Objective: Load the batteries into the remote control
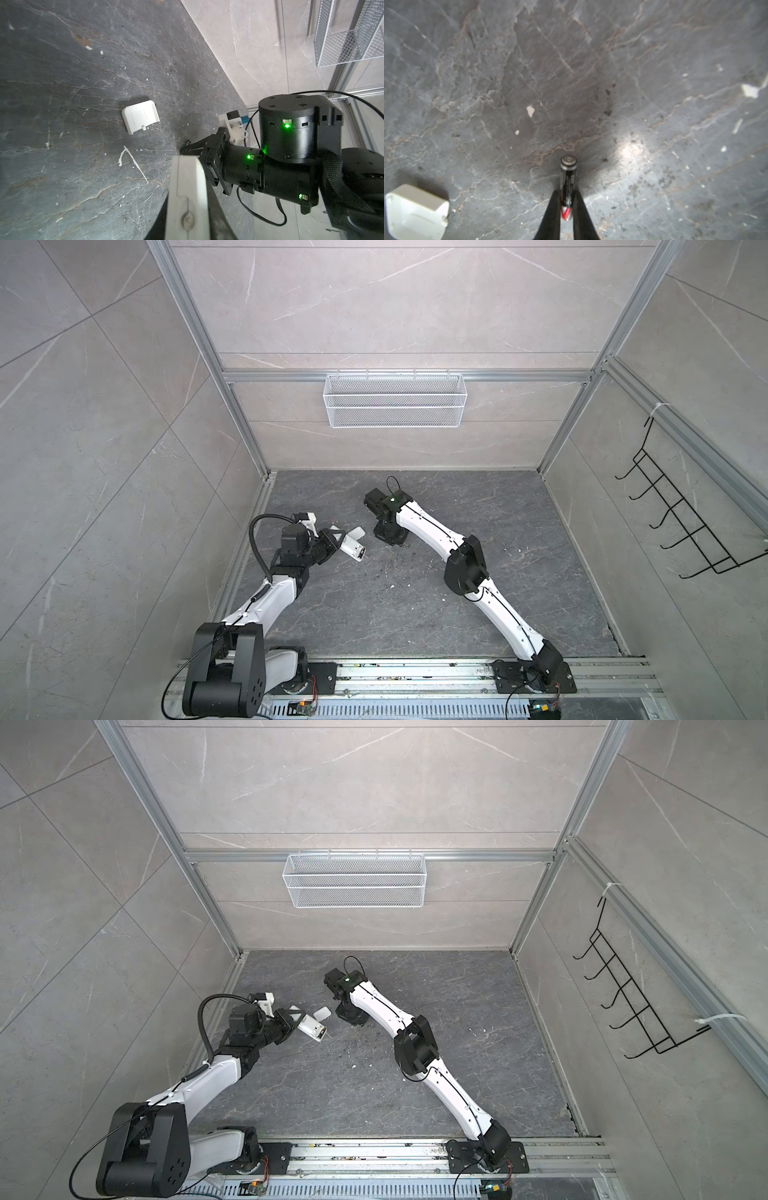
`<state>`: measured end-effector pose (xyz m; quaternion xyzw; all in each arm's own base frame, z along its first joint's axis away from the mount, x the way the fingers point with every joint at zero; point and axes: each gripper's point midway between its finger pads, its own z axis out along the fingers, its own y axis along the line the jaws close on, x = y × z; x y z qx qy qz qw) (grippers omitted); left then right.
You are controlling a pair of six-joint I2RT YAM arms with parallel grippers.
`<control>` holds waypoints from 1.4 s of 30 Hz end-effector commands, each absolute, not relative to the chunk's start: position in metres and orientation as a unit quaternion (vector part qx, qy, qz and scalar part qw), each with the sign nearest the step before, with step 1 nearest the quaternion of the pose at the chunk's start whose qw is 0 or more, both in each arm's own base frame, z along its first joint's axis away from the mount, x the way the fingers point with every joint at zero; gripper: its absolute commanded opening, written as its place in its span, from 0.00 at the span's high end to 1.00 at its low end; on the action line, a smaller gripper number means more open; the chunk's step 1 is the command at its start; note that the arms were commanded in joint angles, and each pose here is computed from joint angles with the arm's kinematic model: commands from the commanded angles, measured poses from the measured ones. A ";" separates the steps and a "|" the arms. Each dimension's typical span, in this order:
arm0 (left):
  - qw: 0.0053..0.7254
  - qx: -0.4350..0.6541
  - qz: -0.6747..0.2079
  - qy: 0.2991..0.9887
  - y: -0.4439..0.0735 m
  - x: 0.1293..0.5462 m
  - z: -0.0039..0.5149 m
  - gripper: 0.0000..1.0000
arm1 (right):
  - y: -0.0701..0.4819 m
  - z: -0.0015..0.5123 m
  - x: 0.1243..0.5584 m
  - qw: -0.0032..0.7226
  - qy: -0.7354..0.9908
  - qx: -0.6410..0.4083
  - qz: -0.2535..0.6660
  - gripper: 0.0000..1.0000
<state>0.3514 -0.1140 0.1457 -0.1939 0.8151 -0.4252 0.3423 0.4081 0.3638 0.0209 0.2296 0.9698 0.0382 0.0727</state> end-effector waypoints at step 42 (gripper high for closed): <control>0.200 -0.043 -0.680 0.705 -0.279 0.402 0.135 1.00 | 0.306 0.143 0.344 0.026 0.882 0.290 0.371 0.84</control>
